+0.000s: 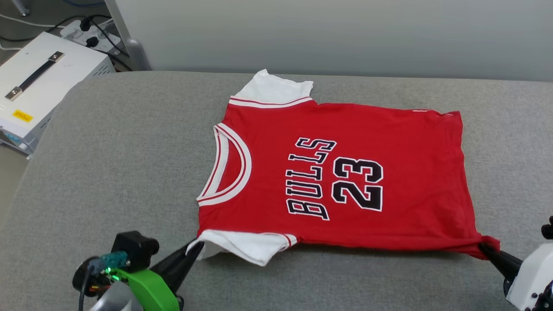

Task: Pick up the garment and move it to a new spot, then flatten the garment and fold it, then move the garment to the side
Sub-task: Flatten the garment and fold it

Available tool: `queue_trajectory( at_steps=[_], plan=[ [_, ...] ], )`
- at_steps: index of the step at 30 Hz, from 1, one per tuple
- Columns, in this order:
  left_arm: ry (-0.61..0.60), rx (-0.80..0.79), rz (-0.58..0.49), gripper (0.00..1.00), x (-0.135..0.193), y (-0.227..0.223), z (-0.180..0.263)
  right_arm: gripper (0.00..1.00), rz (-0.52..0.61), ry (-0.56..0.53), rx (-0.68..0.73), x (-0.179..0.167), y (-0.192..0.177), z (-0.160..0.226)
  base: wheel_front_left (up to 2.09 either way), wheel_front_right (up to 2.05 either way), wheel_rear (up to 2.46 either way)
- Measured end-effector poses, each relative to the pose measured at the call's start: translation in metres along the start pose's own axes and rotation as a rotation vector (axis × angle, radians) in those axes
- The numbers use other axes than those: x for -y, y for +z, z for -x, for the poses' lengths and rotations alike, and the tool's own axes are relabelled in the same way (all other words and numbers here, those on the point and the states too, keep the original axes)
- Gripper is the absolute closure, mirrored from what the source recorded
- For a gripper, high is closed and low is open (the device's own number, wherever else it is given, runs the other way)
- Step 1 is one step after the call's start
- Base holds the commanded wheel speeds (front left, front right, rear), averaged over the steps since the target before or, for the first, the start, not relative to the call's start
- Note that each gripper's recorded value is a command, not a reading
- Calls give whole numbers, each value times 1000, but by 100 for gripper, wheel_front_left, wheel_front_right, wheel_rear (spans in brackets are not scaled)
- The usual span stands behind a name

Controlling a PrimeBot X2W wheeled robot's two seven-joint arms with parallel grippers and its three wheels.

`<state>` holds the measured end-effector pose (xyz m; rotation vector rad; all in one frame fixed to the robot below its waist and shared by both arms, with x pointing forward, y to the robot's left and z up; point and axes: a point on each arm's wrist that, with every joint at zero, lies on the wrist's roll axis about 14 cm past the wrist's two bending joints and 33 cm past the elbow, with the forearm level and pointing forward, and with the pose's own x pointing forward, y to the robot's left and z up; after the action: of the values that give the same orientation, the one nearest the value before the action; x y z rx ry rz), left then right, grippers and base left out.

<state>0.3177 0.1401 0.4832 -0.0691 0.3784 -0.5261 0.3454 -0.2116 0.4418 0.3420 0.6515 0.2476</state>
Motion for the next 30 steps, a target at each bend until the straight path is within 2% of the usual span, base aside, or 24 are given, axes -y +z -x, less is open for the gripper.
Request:
queue_trajectory(
  at_steps=[2, 7, 12, 21, 29, 30],
  plan=[
    [4, 43, -32, 100, -11, 22, -17, 100, 22, 0, 30, -1, 18, -8, 0, 0, 0],
    [-4, 74, -79, 100, -23, 46, -43, 100, 67, -12, 64, -1, 44, -25, 0, 0, 0],
    [-14, 41, -117, 100, -38, 53, -74, 100, 77, -35, 63, 6, 59, -44, 0, 0, 0],
    [-32, -63, -150, 100, -57, 39, -121, 100, 80, -66, -12, 17, 51, -75, 0, 0, 0],
    [-27, -100, -162, 98, -71, 28, -145, 100, 84, -96, -55, 28, 41, -90, 0, 0, 0],
    [-22, -105, -164, 51, -73, 26, -146, 49, 85, -98, -56, 29, 41, -92, 0, 0, 0]
  ],
)
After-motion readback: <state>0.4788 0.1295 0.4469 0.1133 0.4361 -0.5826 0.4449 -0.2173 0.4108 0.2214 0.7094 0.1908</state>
